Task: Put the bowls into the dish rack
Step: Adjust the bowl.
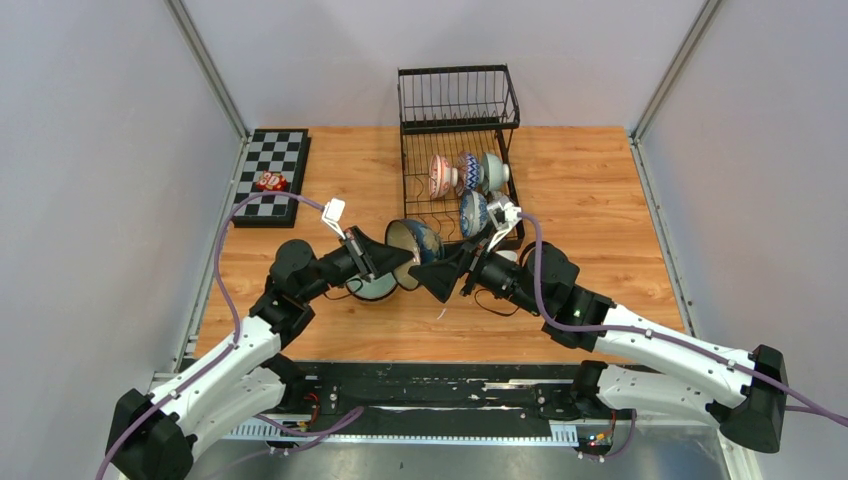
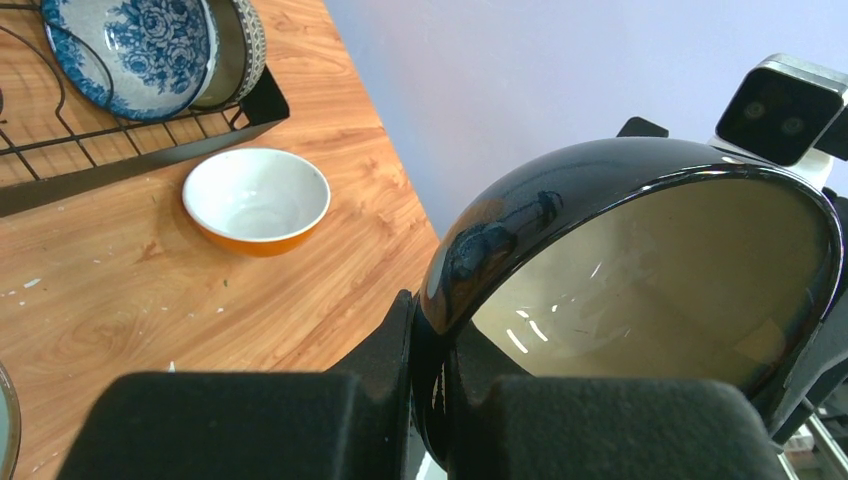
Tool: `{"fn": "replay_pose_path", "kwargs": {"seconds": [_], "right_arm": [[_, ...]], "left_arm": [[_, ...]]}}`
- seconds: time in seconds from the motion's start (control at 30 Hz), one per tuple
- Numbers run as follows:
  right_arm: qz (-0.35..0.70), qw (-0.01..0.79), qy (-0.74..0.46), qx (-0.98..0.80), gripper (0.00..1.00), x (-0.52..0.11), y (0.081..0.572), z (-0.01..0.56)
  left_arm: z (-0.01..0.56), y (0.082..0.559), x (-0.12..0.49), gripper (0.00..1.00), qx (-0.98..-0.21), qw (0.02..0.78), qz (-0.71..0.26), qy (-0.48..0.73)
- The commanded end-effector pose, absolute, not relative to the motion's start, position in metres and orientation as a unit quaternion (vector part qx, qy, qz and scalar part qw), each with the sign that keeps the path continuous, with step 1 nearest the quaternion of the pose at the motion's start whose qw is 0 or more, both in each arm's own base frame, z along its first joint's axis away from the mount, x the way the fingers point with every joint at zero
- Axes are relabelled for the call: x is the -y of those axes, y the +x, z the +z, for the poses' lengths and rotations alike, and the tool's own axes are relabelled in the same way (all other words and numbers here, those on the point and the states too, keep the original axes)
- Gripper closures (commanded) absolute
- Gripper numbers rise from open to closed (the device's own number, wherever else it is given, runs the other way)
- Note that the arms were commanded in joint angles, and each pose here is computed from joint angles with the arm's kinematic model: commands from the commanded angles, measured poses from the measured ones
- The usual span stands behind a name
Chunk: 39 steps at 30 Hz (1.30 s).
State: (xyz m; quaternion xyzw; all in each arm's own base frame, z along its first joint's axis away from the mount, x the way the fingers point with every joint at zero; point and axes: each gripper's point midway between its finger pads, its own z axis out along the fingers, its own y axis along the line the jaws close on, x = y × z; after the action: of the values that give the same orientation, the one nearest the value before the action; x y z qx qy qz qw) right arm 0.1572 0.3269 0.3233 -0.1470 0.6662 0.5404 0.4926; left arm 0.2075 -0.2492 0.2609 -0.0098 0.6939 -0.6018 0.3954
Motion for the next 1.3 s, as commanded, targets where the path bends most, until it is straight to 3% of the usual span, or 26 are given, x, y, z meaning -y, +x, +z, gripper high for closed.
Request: {"fn": "replay_pose_path", "kwargs": {"seconds": [0.0, 0.6, 0.67, 0.7, 0.73, 0.77, 1.2, 1.27], "right_arm": [[0.602, 0.485, -0.189, -0.606, 0.00, -0.337, 0.130, 0.364], [0.602, 0.494, -0.185, -0.600, 0.02, -0.338, 0.133, 0.369], [0.601, 0.499, -0.183, -0.597, 0.17, -0.338, 0.134, 0.370], [0.601, 0.502, -0.185, -0.594, 0.41, -0.338, 0.134, 0.370], [0.601, 0.505, -0.186, -0.591, 0.86, -0.338, 0.134, 0.371], [0.599, 0.506, -0.183, -0.593, 0.96, -0.338, 0.136, 0.370], [0.588, 0.523, -0.171, -0.592, 0.97, -0.332, 0.141, 0.370], [0.589, 0.524, -0.169, -0.591, 0.97, -0.332, 0.142, 0.371]], "left_arm": [[0.283, 0.214, 0.251, 1.00, -0.684, 0.409, -0.604, -0.014], [0.274, 0.222, 0.249, 1.00, -0.713, 0.399, -0.576, -0.031], [0.273, 0.222, 0.249, 1.00, -0.714, 0.398, -0.575, -0.031], [0.272, 0.221, 0.249, 1.00, -0.714, 0.398, -0.575, -0.030], [0.272, 0.221, 0.249, 1.00, -0.714, 0.398, -0.576, -0.029], [0.271, 0.221, 0.249, 1.00, -0.714, 0.397, -0.576, -0.029], [0.266, 0.220, 0.252, 1.00, -0.716, 0.388, -0.580, -0.026], [0.265, 0.220, 0.253, 0.95, -0.717, 0.385, -0.580, -0.027]]}}
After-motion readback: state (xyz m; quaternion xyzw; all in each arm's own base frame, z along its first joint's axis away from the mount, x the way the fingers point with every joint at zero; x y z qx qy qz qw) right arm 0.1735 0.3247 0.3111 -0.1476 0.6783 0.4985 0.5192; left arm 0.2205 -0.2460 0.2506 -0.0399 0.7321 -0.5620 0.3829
